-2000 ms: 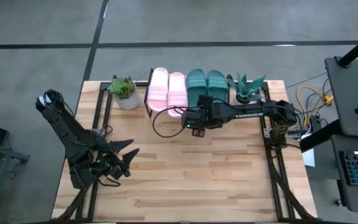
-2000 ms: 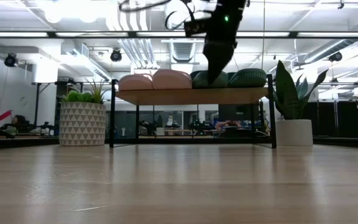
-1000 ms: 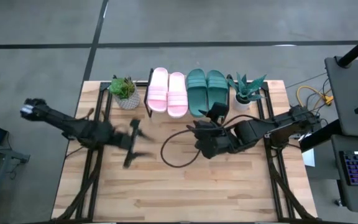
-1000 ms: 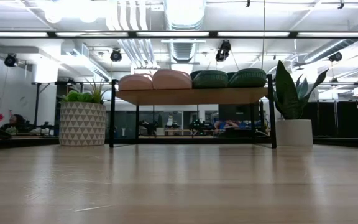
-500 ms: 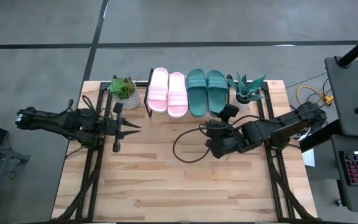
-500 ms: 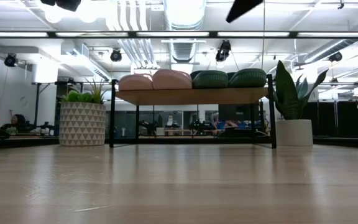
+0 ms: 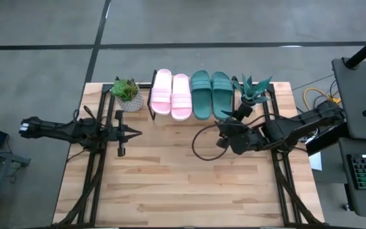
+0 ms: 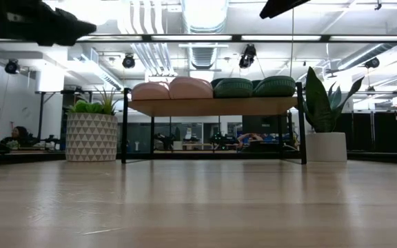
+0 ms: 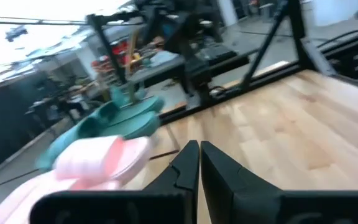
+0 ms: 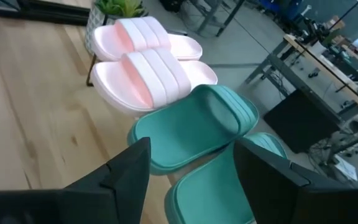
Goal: Pick and place slides into the shelf
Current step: Return to Home Position
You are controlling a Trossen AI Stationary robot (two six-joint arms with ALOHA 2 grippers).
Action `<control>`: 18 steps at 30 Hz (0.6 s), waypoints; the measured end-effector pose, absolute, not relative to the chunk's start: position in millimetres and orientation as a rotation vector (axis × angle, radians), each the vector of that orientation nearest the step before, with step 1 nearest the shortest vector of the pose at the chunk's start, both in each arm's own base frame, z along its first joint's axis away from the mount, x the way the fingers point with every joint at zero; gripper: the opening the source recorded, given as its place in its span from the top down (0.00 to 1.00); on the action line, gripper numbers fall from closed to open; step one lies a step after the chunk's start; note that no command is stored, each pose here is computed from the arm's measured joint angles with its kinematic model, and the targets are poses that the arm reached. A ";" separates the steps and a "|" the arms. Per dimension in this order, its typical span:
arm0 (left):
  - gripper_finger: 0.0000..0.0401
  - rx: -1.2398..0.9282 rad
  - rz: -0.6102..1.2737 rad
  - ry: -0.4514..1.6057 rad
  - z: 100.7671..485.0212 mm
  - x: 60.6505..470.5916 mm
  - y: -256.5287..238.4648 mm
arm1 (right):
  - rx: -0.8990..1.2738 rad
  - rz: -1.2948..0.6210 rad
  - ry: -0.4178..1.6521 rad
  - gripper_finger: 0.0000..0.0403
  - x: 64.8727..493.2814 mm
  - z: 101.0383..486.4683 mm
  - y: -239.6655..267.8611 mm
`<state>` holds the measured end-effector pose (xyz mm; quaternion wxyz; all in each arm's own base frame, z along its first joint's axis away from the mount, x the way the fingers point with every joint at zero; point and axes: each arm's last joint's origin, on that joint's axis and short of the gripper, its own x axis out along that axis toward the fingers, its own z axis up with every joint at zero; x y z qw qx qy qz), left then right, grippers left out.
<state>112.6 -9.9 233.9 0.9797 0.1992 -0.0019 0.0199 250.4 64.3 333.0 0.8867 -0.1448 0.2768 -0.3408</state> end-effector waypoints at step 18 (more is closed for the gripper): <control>1.00 0.291 0.054 -0.006 202.3 88.0 -4.4 | -0.340 -0.664 0.567 0.46 241.6 311.3 68.6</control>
